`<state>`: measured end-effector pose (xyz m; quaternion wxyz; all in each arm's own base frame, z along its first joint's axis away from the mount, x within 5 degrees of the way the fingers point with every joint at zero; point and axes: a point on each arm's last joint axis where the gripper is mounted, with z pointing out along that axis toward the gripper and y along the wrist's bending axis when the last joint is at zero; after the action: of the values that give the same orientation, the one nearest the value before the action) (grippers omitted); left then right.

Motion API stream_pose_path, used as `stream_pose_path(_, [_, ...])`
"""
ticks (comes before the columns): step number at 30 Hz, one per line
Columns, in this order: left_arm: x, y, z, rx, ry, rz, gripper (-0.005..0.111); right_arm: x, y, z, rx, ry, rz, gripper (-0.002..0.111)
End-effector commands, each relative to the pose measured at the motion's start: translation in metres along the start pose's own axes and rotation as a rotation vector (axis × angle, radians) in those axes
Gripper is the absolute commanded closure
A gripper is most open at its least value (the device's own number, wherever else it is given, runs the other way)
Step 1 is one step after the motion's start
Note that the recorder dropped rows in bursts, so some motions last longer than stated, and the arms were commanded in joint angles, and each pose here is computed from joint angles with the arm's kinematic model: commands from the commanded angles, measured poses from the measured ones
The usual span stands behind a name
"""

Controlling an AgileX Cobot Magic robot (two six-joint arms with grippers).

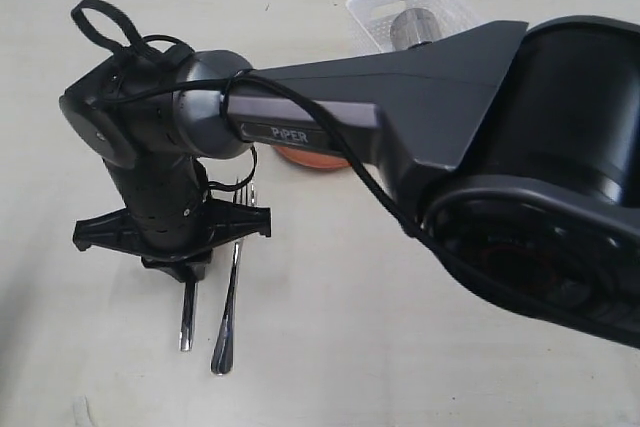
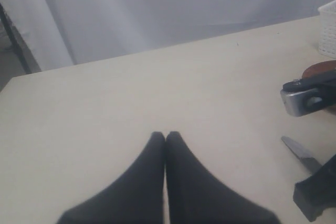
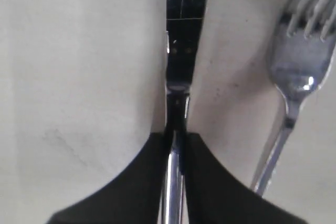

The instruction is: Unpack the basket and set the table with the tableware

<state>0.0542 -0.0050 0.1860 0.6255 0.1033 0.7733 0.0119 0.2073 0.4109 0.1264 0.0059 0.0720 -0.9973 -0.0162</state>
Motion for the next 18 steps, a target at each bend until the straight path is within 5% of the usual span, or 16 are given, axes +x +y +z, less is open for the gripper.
stream_pose_path(1, [-0.0002,-0.0001,0.0,-0.002,-0.008,-0.016,0.107,0.0134,-0.0003,-0.0119,0.077,-0.023,0.004,0.109])
stream_pose_path(18, [-0.0002,-0.0001,0.0,-0.002,-0.008,-0.016,0.107,0.018,-0.0006,-0.0051,0.022,-0.06,0.059,0.109])
